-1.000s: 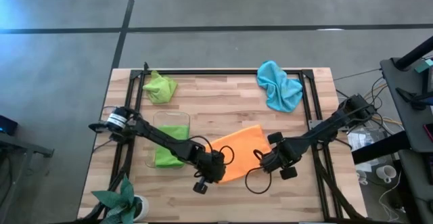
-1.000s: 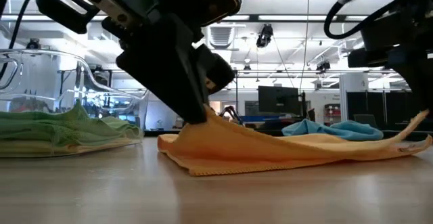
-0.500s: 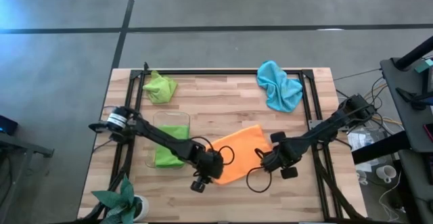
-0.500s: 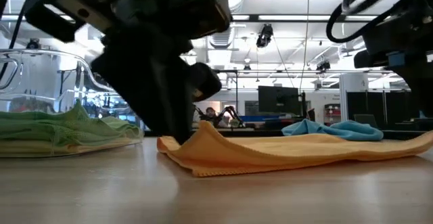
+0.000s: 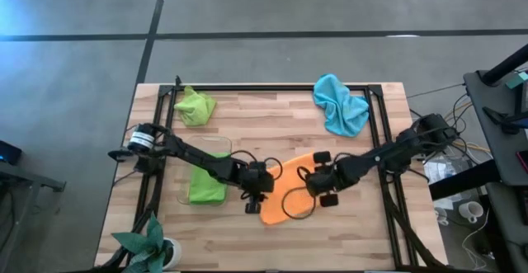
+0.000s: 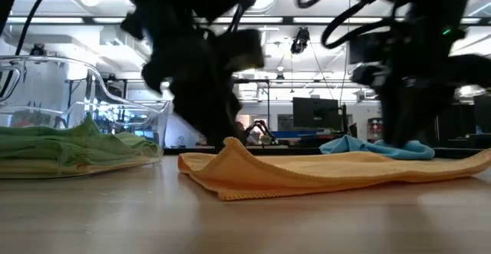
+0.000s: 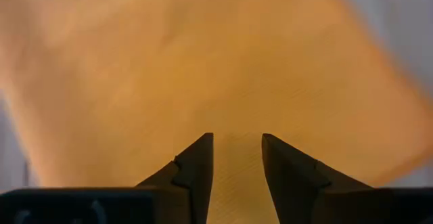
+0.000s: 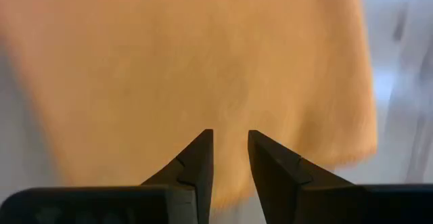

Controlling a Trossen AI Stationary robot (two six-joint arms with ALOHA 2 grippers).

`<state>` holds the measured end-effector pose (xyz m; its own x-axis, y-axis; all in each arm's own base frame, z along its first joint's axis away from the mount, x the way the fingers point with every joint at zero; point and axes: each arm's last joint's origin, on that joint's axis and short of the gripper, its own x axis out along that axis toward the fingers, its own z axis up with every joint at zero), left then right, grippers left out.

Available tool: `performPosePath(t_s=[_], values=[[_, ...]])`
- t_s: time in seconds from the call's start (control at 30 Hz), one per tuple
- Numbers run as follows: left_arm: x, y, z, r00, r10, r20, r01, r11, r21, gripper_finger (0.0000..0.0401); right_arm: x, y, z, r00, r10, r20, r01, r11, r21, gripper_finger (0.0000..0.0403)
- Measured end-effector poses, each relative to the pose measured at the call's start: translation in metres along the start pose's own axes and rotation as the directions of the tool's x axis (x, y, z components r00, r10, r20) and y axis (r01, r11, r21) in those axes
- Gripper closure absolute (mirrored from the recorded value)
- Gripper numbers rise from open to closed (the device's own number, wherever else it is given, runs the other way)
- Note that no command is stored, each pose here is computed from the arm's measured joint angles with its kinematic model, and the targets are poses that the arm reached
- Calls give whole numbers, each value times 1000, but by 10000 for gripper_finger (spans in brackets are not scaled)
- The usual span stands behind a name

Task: Fold microfiber towels
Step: Fold the orange microfiber towel on the table

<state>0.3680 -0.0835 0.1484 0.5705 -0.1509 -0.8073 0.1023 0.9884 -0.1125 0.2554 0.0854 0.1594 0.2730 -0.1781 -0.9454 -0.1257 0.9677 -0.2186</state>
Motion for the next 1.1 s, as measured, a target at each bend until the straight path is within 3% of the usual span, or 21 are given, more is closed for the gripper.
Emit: performPosePath(t_s=[0.23,0.47,0.63,0.73,0.87,1.0,1.1], values=[[7,13,-22,999,35,-19,-37,998,-59,290,19,-49,13,975,-166,144,151,982,112,314],[7,13,-19,999,40,4,-40,999,-36,290,37,-77,19,977,60,206,-83,991,108,314],[6,13,-18,999,41,10,-41,999,-6,290,59,-87,27,969,60,241,-85,992,92,315],[6,13,-18,999,43,12,-43,999,-6,290,71,-103,34,970,-52,237,9,984,177,318],[5,13,-19,999,47,7,-47,999,-9,289,76,-120,30,939,-321,122,265,904,334,322],[5,11,-21,999,44,-1,-44,999,-26,289,58,-121,32,928,-339,154,276,905,324,329],[4,10,-21,999,40,3,-39,999,-27,289,41,-114,32,935,-295,196,228,924,307,334]])
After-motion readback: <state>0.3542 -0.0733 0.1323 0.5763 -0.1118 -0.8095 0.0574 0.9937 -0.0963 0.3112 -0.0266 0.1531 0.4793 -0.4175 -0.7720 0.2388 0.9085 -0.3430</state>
